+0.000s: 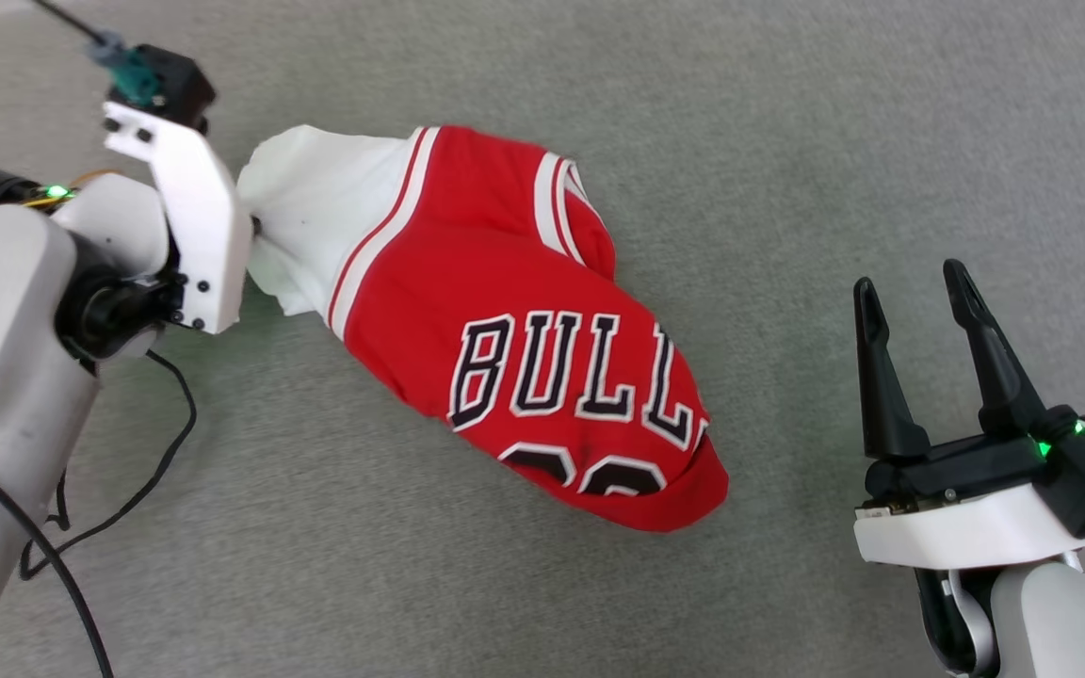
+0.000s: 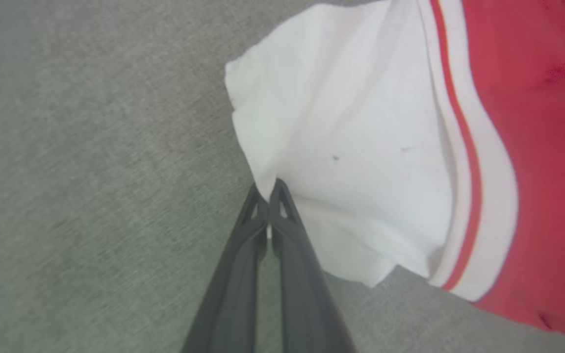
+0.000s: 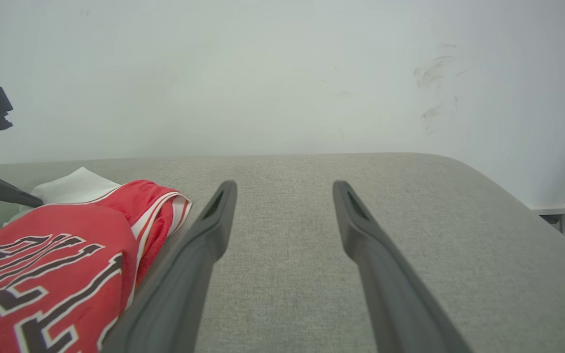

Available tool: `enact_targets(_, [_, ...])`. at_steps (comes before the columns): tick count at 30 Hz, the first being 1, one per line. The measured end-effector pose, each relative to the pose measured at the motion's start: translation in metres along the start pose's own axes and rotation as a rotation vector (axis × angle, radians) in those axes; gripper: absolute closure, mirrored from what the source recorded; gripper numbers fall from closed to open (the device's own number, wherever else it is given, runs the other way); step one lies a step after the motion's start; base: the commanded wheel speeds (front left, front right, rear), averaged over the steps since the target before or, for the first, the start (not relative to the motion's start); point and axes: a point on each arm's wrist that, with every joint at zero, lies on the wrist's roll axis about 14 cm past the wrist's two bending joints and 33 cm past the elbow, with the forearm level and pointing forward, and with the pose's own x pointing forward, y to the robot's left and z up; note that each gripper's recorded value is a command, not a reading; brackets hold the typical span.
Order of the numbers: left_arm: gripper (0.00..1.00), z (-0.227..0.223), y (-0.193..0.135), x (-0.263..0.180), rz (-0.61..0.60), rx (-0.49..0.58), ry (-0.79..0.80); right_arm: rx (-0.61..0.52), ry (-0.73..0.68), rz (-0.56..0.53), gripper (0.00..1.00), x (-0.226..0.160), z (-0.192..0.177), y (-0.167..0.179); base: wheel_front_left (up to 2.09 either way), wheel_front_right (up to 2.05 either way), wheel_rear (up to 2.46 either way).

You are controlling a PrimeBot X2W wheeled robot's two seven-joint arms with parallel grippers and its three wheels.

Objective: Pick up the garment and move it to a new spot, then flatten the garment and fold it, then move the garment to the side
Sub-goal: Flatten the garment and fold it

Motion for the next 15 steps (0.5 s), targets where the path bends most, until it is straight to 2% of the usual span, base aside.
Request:
enact_targets(6, [1.00, 0.012, 0.028, -0.053, 0.072, -0.068, -0.185, -0.005, -0.028, 0.048, 0.00, 0.001, 0.009, 0.016, 0.00, 0.00, 0.00])
enact_targets(11, [1.00, -0.014, 0.062, -0.102, 0.195, -0.136, -0.265, -0.001, -0.050, 0.094, 0.00, -0.001, 0.017, 0.032, 0.00, 0.00, 0.00])
enact_targets(15, [1.00, -0.054, 0.071, -0.127, 0.261, -0.199, -0.274, -0.001, -0.061, 0.132, 0.00, -0.004, 0.021, 0.046, 0.00, 0.00, 0.00])
